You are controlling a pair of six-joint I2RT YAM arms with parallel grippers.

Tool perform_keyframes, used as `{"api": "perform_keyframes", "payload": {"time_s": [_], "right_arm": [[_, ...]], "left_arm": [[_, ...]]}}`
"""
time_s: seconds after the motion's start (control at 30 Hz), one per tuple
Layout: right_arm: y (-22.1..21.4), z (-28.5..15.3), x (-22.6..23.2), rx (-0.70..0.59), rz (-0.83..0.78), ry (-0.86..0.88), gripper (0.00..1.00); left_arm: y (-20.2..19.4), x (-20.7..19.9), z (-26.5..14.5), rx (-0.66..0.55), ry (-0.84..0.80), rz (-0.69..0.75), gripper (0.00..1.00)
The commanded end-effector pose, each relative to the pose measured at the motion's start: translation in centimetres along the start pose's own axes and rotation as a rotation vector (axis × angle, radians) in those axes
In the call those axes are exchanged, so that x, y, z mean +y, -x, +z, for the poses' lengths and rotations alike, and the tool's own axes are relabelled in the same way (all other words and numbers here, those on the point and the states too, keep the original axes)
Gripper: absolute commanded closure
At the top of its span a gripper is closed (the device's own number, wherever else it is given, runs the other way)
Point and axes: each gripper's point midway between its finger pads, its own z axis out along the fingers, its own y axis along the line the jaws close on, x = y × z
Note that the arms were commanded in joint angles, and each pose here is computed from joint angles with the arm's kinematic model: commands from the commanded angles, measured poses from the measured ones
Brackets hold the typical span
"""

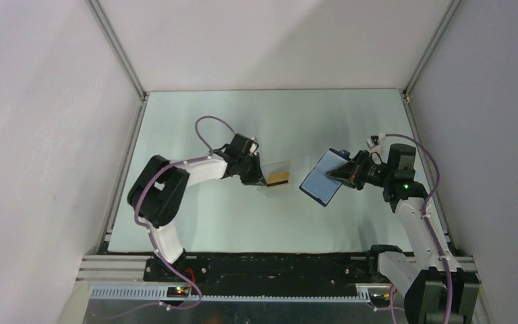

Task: Put the credit cards into the card holder
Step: Move the storage box to the center of the board, then place the card holder at the corner of the board.

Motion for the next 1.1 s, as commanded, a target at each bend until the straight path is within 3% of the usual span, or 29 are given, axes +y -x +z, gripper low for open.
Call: {"api": "perform_keyframes", "payload": {"time_s": [0.0, 0.4, 0.47, 0.53, 0.6, 0.67, 0.8, 0.93, 0.97, 1.03, 1.07], "right_arm": [[0.5, 0.9, 0.8, -0.05, -0.042, 0.009, 1.0], [-0.7, 4.2, -1.4, -0.168, -0.041, -0.023, 1.0], [-1.0, 4.8, -2.2, -0.193, -0.012, -0.036, 1.0], [-1.4, 5.3, -3.0, -0.217, 0.005, -0.053, 1.0], [-1.8, 5.8, -4.0, -0.234, 0.033, -0.079, 1.0], [-2.0, 6.0, -5.0, -0.271, 0.079, -0.11, 1.0], [-3.1, 6.4, -7.2, -0.301, 0.146, -0.186, 1.0], [-4.4, 6.2, -9.3, -0.319, 0.223, -0.253, 1.0], [-4.6, 6.1, -9.4, -0.325, 0.232, -0.259, 0.98], [-5.2, 5.9, -10.3, -0.326, 0.269, -0.293, 0.78], [-5.5, 5.8, -10.6, -0.325, 0.292, -0.309, 0.62]], "left_arm": [[0.3, 4.4, -1.9, -0.054, 0.125, -0.096, 1.0], [-1.2, 11.1, -6.9, -0.119, 0.326, -0.242, 0.98], [-1.2, 11.2, -7.5, -0.117, 0.347, -0.236, 0.9], [-1.1, 11.0, -7.8, -0.115, 0.348, -0.226, 0.75], [-0.7, 10.3, -8.3, -0.123, 0.323, -0.215, 0.46], [-0.1, 9.3, -8.9, -0.138, 0.289, -0.192, 0.31], [1.2, 7.2, -11.2, -0.189, 0.227, -0.139, 0.17], [2.0, 5.3, -14.0, -0.242, 0.183, -0.101, 0.13], [2.2, 5.0, -14.5, -0.252, 0.178, -0.091, 0.13], [2.5, 4.2, -15.8, -0.276, 0.161, -0.074, 0.12], [2.7, 3.7, -16.5, -0.294, 0.147, -0.065, 0.12]]}}
